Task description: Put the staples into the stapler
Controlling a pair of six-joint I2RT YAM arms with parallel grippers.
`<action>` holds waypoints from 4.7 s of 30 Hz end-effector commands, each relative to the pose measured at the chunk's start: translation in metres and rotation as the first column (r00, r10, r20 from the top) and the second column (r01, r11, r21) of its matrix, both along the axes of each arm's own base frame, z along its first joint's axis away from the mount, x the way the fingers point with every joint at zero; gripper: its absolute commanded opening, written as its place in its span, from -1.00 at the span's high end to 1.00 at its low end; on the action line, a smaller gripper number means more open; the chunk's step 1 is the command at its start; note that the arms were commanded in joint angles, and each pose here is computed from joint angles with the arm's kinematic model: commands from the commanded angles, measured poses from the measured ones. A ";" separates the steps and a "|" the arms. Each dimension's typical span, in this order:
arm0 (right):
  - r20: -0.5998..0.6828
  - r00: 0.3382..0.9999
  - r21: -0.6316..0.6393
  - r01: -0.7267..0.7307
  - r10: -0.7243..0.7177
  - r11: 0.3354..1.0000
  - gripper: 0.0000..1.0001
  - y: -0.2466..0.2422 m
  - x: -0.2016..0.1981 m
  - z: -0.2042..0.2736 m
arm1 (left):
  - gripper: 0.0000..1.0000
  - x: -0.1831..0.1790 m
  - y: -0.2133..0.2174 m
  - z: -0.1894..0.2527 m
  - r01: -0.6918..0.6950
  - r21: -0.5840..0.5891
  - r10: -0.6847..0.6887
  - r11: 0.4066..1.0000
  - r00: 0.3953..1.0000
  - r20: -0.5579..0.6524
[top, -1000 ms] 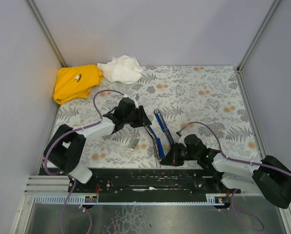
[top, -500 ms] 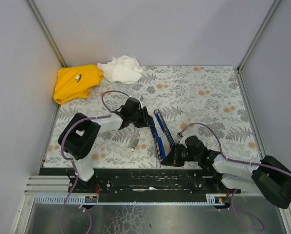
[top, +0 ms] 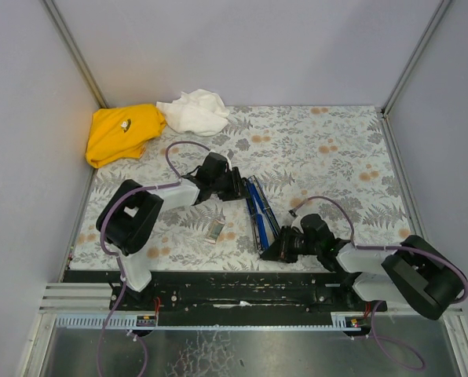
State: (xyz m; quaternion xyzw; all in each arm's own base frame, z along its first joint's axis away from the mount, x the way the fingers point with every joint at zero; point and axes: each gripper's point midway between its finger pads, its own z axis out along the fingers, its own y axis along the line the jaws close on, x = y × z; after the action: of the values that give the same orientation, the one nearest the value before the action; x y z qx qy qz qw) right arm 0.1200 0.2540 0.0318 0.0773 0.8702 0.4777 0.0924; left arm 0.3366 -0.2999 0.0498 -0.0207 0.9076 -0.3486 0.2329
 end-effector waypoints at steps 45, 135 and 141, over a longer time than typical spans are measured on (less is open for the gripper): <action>-0.039 0.994 0.070 -0.104 0.107 0.992 0.97 0.012 0.014 -0.001 | -0.18 -0.070 -0.009 -0.021 -0.083 0.069 0.088 0.994 0.993 -0.081; 0.363 0.928 -0.449 0.248 -0.078 0.858 -0.91 -0.100 0.049 0.055 | 0.58 -0.095 0.087 -0.016 -0.110 0.513 0.094 0.851 0.994 0.057; 0.363 0.928 -0.448 0.250 -0.081 0.858 -0.91 -0.100 0.050 0.053 | 0.58 -0.096 0.088 -0.017 -0.119 0.513 0.104 0.850 0.993 0.057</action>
State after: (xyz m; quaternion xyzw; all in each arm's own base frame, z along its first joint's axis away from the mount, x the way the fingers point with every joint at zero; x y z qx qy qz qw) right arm 0.1641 0.1508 0.0804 0.0389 0.9295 0.2299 0.2857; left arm 0.2294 -0.2062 0.0259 0.0004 0.9687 -0.0667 0.2391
